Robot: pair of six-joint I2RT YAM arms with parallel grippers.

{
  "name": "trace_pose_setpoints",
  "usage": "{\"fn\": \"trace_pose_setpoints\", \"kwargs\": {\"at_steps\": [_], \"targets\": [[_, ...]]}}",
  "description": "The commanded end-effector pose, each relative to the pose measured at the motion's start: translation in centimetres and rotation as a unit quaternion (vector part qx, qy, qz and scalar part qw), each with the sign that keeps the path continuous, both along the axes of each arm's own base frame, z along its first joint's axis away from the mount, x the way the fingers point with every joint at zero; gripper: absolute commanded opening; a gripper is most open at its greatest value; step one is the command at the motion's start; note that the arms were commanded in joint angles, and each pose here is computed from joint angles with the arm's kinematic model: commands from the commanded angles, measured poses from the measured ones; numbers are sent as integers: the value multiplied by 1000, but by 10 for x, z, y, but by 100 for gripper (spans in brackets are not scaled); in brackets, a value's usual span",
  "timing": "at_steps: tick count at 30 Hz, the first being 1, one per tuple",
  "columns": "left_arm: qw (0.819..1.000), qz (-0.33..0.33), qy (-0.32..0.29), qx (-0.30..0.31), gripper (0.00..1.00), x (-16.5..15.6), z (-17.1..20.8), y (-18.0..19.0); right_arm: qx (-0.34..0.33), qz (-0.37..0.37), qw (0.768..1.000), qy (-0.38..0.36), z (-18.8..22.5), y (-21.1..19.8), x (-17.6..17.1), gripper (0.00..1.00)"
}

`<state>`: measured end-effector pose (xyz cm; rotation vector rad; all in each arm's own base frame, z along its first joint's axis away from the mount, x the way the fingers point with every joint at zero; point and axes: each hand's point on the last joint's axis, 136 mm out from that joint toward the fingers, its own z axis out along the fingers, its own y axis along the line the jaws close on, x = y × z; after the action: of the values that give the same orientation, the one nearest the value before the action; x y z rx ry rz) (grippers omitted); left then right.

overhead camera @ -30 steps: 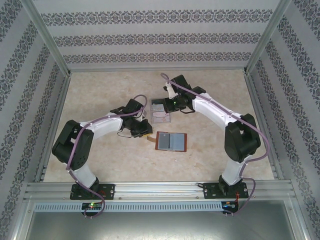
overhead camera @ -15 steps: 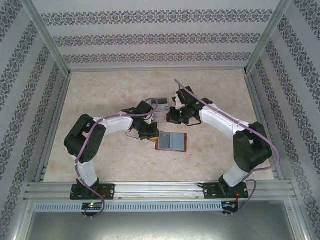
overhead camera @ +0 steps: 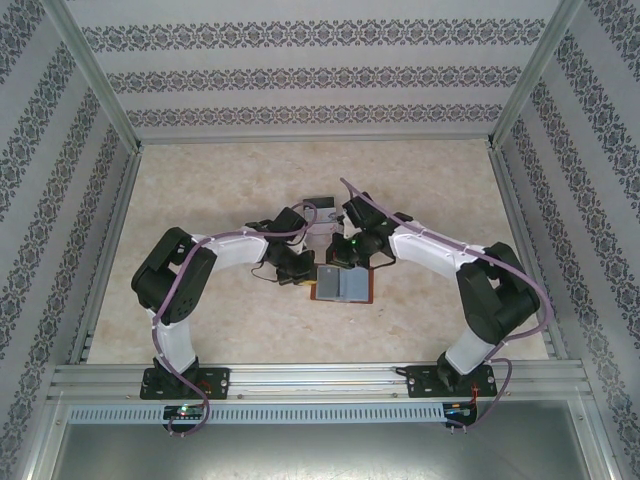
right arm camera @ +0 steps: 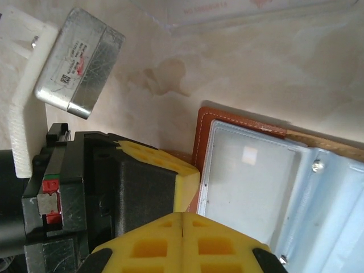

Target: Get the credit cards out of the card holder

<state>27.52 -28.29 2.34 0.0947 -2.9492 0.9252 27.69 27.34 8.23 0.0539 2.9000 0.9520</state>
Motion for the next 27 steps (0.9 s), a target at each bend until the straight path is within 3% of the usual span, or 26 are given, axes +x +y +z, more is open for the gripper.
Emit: {"fn": "trace_pose_setpoints", "kwargs": {"at_steps": [1,15,27], "targets": [[1000,-11,12,8,0,-12,-9,3,-3,-4,1000,26,-18,5,-8,2],[1000,-6,16,1,0,-17,-11,4,-10,2,997,70,-56,23,-19,1],[1000,-6,17,2,0,-17,-12,4,-46,2,995,83,-69,13,-24,5]]}}
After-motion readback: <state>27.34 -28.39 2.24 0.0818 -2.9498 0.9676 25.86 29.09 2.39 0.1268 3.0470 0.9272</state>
